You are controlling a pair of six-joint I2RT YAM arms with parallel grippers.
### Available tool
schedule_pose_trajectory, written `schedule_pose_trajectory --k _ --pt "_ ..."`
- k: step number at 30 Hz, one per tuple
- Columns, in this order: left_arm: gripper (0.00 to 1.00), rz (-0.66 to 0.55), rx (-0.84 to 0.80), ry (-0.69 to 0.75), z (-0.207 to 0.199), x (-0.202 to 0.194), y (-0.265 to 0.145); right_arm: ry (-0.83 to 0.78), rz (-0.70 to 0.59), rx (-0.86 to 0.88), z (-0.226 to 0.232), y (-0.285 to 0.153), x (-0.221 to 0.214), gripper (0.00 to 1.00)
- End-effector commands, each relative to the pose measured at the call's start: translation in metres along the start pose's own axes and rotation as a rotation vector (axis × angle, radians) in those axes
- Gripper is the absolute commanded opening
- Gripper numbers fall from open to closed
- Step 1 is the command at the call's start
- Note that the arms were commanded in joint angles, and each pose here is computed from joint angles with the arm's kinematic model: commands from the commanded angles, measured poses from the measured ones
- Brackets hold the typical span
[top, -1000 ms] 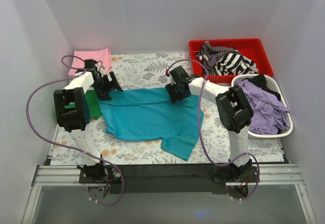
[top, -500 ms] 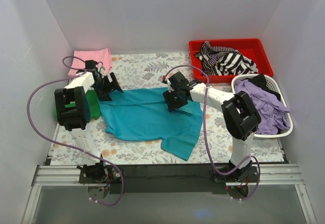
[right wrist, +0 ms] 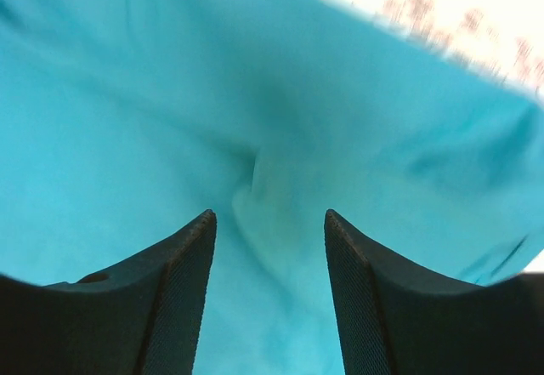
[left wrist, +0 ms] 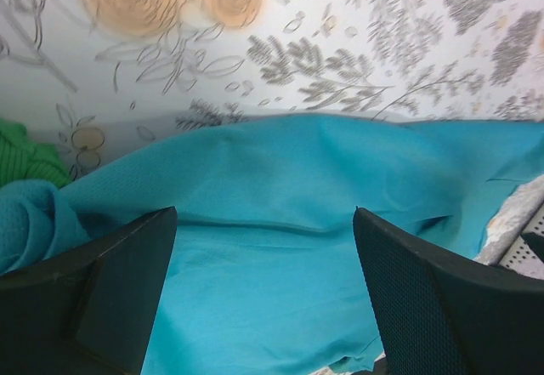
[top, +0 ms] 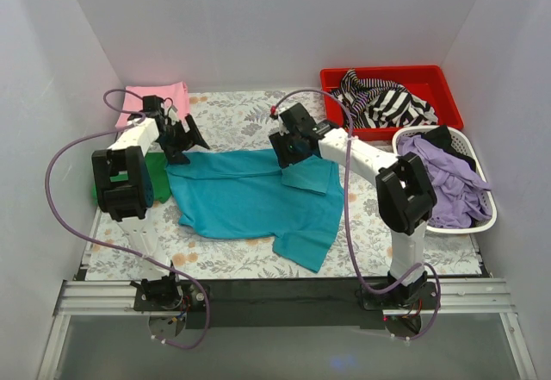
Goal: Fold and stack the t-shirts
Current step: Fold the tshirt
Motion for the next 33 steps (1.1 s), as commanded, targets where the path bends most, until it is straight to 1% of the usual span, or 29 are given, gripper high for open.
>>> schedule_pose_trajectory --k 1,4,9,15,16,19,20,21,22,23,24,26,27,28,29,30,31,32,33 --pt "0.83 -0.071 -0.071 0.021 -0.020 0.031 -0.007 0.008 -0.034 -0.011 -0.012 0.025 0.031 0.59" --pt "0.83 -0.083 -0.086 0.030 -0.024 0.040 -0.006 0.019 -0.018 0.001 -0.017 0.043 0.040 0.59" --pt "0.83 -0.038 -0.080 0.026 -0.021 0.030 0.004 0.056 0.024 -0.009 -0.032 0.058 0.030 0.58" --pt "0.83 0.031 -0.007 0.011 -0.001 0.004 0.023 0.095 0.071 -0.039 -0.050 0.070 0.014 0.58" --pt "0.83 0.046 0.003 0.006 0.002 -0.001 0.028 0.097 0.087 -0.011 -0.047 0.074 0.011 0.58" --pt "0.83 0.071 0.040 -0.011 0.015 -0.004 0.044 0.101 0.114 -0.002 -0.049 0.090 0.013 0.58" --pt "0.83 0.058 0.050 -0.007 0.017 0.003 0.046 0.102 0.131 0.007 -0.048 0.094 0.011 0.58" --pt "0.83 0.068 0.059 -0.010 0.019 0.003 0.050 0.106 0.160 0.003 -0.051 0.107 0.004 0.58" --pt "0.83 0.095 0.072 -0.027 0.026 -0.001 0.061 0.105 0.136 0.019 -0.047 0.108 0.019 0.59" --pt "0.83 0.107 0.079 -0.035 0.029 0.000 0.064 0.107 0.153 0.033 -0.044 0.111 0.019 0.58" --pt "0.83 0.087 0.077 -0.024 0.026 0.012 0.066 0.111 0.183 0.030 -0.047 0.120 0.014 0.58" --pt "0.83 0.105 0.072 -0.030 0.029 0.017 0.077 0.112 0.150 0.042 -0.045 0.122 0.031 0.59" --pt "0.83 0.068 0.053 -0.014 0.023 0.035 0.075 0.118 0.152 0.040 -0.048 0.127 0.032 0.59" --pt "0.83 0.058 0.046 -0.010 0.022 0.041 0.078 0.119 0.140 0.039 -0.051 0.129 0.037 0.60" --pt "0.83 0.050 0.041 -0.013 0.023 0.046 0.085 0.119 0.106 0.043 -0.051 0.128 0.050 0.61" --pt "0.83 0.045 0.027 -0.013 0.021 0.051 0.088 0.128 0.106 0.035 -0.058 0.134 0.051 0.61" --pt "0.83 0.006 -0.007 0.008 0.011 0.071 0.084 0.133 0.091 0.029 -0.061 0.136 0.057 0.61" --pt "0.83 0.020 -0.010 0.009 0.014 0.073 0.092 0.139 0.057 0.024 -0.067 0.133 0.070 0.61" --pt "0.83 0.012 -0.008 0.015 0.014 0.079 0.093 0.144 0.046 0.016 -0.072 0.134 0.074 0.62"
Point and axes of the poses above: each gripper's point midway between its finger pads, its own y axis out along the fingers, its own z axis along the line the jaws close on, x = y × z, the point moved 1 cm from there along -y, back along the fingers, and after that the axes turned 11 degrees about y, right-handed, at the moved point
